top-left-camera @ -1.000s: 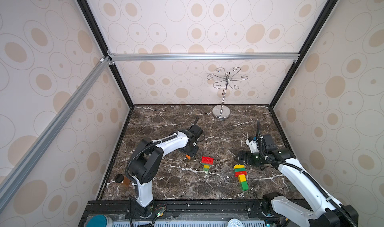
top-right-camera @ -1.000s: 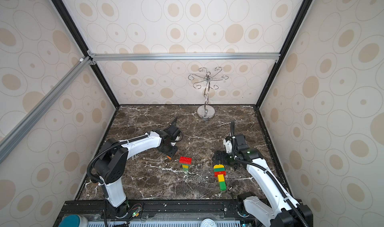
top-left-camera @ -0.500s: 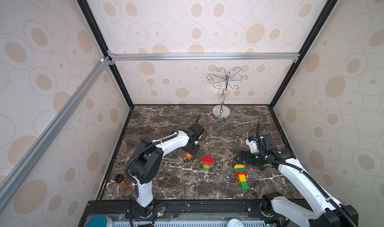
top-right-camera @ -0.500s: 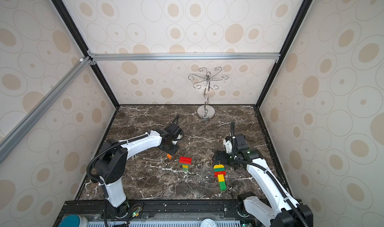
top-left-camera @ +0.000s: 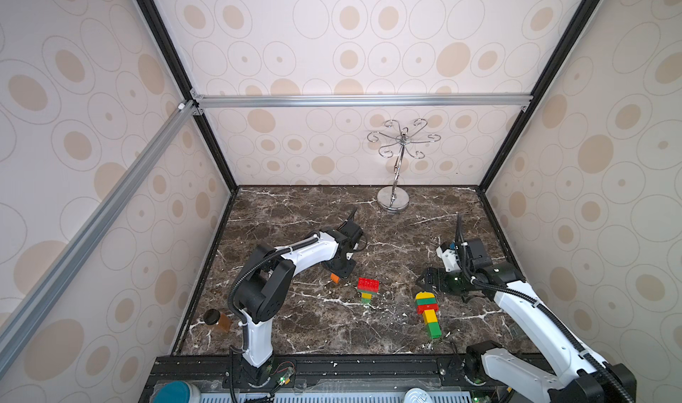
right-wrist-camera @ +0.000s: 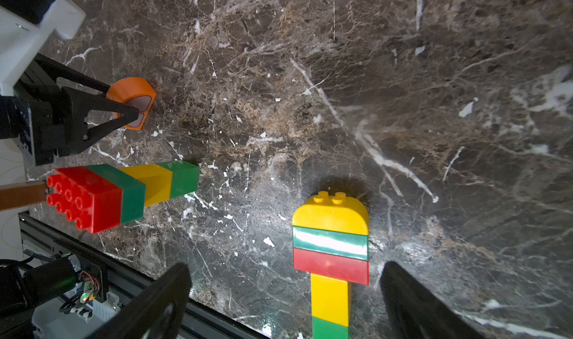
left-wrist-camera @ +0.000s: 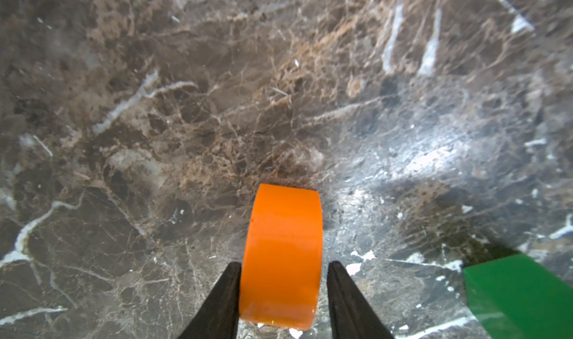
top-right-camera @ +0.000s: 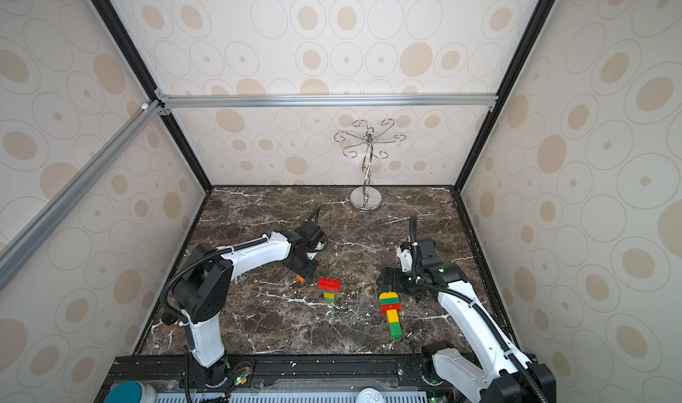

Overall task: Assemble an ice cream with lego
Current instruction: Pick up the lego brick from the center of the board.

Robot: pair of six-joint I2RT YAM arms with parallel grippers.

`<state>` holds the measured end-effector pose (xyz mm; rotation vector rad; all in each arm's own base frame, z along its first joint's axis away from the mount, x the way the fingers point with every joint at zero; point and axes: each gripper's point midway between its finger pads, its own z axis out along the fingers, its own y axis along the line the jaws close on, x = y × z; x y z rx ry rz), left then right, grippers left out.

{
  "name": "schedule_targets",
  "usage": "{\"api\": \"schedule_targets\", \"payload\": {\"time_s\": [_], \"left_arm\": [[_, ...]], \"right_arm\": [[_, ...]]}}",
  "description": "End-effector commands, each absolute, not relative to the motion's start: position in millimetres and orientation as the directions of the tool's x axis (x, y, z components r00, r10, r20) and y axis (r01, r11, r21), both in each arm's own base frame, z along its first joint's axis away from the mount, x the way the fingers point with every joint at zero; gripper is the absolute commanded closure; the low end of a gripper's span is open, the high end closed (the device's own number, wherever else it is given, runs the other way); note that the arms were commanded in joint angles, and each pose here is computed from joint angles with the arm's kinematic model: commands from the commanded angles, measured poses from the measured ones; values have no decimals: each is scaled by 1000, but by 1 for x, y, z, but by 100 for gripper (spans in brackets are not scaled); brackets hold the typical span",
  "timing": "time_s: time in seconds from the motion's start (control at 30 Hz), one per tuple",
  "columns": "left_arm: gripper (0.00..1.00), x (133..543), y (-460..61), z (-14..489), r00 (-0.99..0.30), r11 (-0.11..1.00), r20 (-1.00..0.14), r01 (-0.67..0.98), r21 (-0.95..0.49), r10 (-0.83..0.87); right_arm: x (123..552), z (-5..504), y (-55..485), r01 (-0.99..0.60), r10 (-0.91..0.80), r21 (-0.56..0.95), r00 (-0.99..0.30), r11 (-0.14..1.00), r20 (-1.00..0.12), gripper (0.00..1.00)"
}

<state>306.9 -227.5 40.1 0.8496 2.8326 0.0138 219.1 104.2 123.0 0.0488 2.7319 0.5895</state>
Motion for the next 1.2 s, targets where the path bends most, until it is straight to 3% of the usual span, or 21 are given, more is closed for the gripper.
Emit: {"api": "schedule_targets", "payload": {"time_s": [0.0, 0.17, 0.23, 0.33, 0.37, 0.73, 1.17], "left_arm": [[56, 308, -234, 48, -799, 816, -176, 574, 60, 575], [62, 306, -232, 47, -800, 816, -168, 575, 60, 576], [72, 306, -231, 47, -802, 817, -164, 572, 67, 575], [97, 309, -228, 55, -805, 825, -184, 558, 89, 564], [100, 311, -227, 59, -804, 826, -193, 555, 97, 563], [100, 326, -237, 155, -725, 804, -359, 573, 157, 587], [100, 268, -284, 215, -331, 460, -369, 816, 350, 869]], "right_arm": [[218, 120, 102, -36, 101, 400, -943, 916, -316, 2], [218, 120, 102, -36, 101, 400, -943, 916, -317, 2], [218, 120, 102, -36, 101, 400, -943, 916, -316, 2], [218, 120, 102, -37, 101, 401, -943, 915, -316, 2], [218, 120, 103, -38, 101, 402, -943, 915, -317, 2], [217, 120, 104, -43, 96, 408, -945, 912, -313, 2], [217, 121, 106, -53, 91, 419, -944, 906, -316, 2]]}}
